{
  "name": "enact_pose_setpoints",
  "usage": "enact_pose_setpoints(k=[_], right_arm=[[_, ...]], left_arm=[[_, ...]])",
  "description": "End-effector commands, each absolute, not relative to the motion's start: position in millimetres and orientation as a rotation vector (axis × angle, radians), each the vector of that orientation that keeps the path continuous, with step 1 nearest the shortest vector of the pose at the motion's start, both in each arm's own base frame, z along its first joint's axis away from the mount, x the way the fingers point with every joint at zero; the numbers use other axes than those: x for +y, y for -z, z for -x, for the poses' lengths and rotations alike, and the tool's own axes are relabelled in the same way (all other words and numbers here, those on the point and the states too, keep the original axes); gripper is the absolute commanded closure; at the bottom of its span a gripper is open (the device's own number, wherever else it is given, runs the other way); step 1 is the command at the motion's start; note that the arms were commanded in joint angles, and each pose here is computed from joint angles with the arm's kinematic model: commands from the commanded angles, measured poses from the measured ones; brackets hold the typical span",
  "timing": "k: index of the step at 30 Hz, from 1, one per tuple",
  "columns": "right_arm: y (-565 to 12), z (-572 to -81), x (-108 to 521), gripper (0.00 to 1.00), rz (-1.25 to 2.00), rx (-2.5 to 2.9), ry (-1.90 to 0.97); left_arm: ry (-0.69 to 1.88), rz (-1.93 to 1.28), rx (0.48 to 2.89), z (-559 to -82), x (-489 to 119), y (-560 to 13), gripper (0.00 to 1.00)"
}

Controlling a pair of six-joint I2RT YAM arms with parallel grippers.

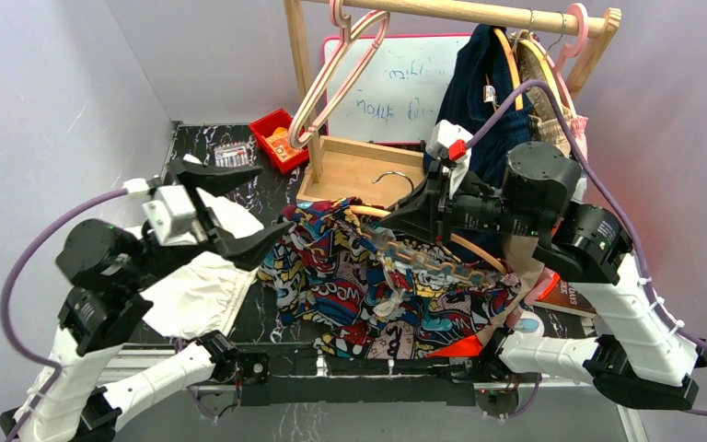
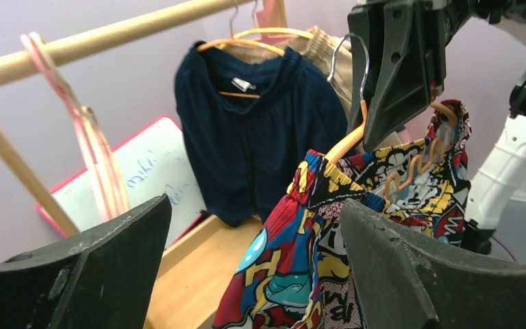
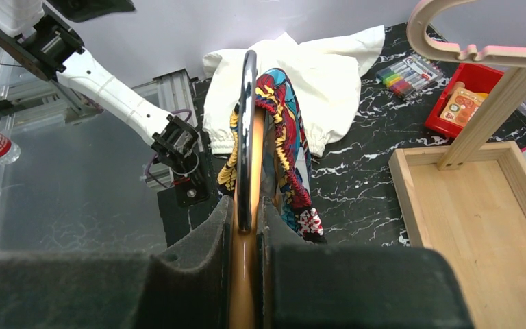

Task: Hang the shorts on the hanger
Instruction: Hang the shorts on the hanger.

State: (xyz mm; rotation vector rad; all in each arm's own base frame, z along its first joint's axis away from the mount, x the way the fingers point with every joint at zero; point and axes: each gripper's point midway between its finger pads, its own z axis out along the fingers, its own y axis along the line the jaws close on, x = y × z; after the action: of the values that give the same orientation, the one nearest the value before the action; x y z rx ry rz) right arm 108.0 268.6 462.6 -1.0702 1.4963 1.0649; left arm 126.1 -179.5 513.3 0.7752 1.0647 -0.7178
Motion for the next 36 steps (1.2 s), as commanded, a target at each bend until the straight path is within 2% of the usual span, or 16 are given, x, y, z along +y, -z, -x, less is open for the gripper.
enact_pose_setpoints(k=[1, 14, 27, 29, 33, 36], right_arm=[[-483, -111, 270, 1.00, 1.042, 1.385, -1.058], [-481, -108, 272, 1.00, 1.061, 1.367, -1.075], [-478, -108, 276, 1.00, 1.068, 1.363, -1.086], [-478, -107, 276, 1.00, 1.069, 1.362, -1.091], [-480, -105, 276, 1.00, 1.078, 1.350, -1.104], [-482, -103, 276, 1.00, 1.079, 1.344, -1.111]], left_arm=[[0.800, -0.853, 1.095, -132, -207, -497, 0.09], [0.900, -0.919, 1.095, -146, -247, -487, 0.23], [0.976, -0.949, 1.117, -149, -264, -476, 0.53], [0.986, -0.959, 1.121, -148, -265, -472, 0.54], [1.021, -0.999, 1.126, -140, -267, -464, 0.47], [1.035, -1.023, 1.131, -136, -268, -459, 0.47]])
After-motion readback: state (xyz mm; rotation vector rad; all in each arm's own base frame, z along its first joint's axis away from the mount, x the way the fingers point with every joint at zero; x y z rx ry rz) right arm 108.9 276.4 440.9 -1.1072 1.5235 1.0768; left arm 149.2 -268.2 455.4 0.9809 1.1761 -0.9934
